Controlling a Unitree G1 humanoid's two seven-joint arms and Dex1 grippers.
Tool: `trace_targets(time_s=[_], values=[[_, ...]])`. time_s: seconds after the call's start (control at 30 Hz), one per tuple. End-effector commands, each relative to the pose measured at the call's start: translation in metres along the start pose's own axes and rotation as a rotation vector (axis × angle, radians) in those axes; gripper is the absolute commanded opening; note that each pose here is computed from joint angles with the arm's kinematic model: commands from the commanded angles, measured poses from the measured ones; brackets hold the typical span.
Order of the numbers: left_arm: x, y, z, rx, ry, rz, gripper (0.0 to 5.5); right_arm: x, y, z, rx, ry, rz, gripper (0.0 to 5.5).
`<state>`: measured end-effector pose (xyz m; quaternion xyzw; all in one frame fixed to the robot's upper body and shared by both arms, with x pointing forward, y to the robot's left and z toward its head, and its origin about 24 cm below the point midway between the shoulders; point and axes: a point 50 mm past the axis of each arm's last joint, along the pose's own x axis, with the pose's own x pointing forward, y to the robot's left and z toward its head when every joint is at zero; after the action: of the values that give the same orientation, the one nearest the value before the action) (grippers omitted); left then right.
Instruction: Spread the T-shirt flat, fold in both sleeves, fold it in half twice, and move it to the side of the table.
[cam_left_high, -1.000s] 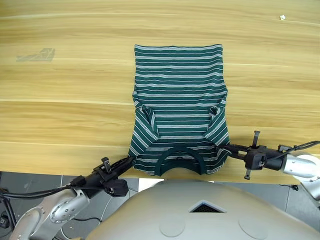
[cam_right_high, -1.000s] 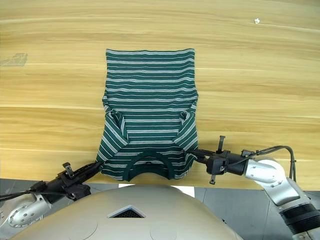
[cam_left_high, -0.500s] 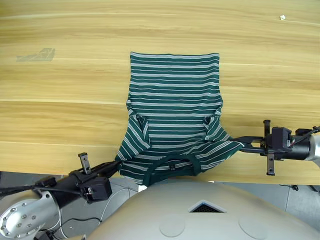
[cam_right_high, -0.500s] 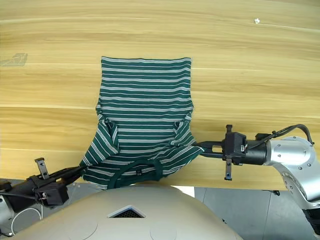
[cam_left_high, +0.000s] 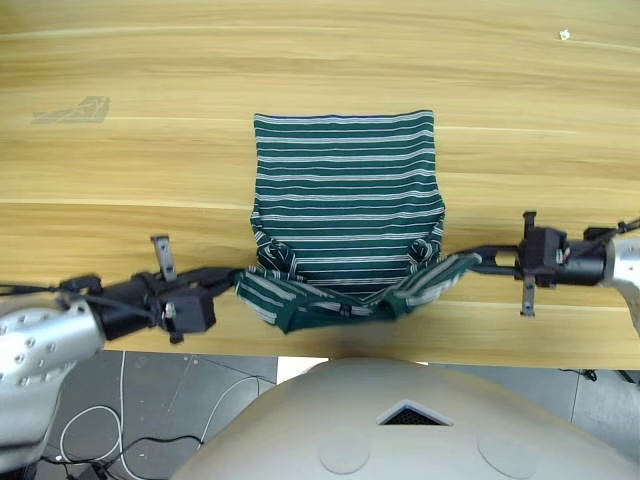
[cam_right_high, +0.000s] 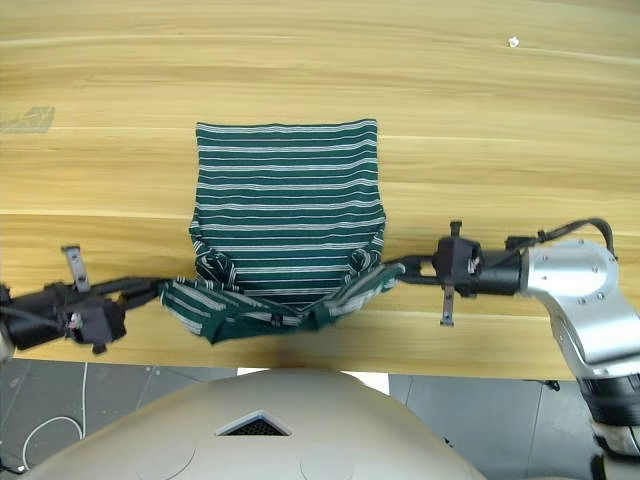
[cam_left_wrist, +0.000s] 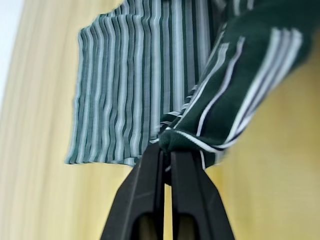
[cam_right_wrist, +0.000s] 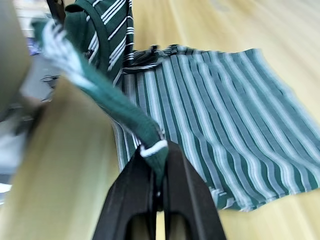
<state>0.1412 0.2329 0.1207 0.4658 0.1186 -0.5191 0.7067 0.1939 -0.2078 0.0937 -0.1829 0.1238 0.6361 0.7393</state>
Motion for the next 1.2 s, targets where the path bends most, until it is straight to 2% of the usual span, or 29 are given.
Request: trace_targets(time_s=[0.03,0.2,0.4,0.63,0.8,0.9,1.1,1.13,1.2], values=[[0.037,0.042,-0.022,0.061,0.014,0.064,0.0,0.008,-0.058,0.0,-0.048,-0.005,-0.099,0.0],[0.073,0.079,-0.027,0.104,-0.043,0.157,0.0,0.024,-0.108,-0.003,-0.051,-0.027,-0.179,0.0],[0.087,0.123,-0.052,0.02,-0.038,0.35,0.0,0.04,-0.137,-0.009,-0.027,-0.043,-0.274,0.0],[0.095,0.128,-0.068,-0.071,-0.057,0.427,0.0,0.053,-0.157,-0.002,-0.035,-0.091,-0.426,0.0],[0.106,0.116,-0.074,-0.104,-0.059,0.414,0.0,0.061,-0.16,-0.009,-0.046,-0.02,-0.514,0.0],[0.107,0.12,-0.079,-0.135,-0.032,0.447,0.0,0.068,-0.162,-0.01,-0.049,0.01,-0.537,0.0],[0.115,0.133,-0.083,-0.232,-0.001,0.557,1.01,0.081,-0.167,-0.008,-0.033,0.037,-0.629,0.0],[0.115,0.133,-0.085,-0.254,0.008,0.576,1.17,0.082,-0.169,-0.008,-0.03,0.045,-0.658,0.33],[0.115,0.136,-0.093,-0.342,0.036,0.647,1.43,0.079,-0.175,-0.008,-0.014,0.077,-0.762,0.61]])
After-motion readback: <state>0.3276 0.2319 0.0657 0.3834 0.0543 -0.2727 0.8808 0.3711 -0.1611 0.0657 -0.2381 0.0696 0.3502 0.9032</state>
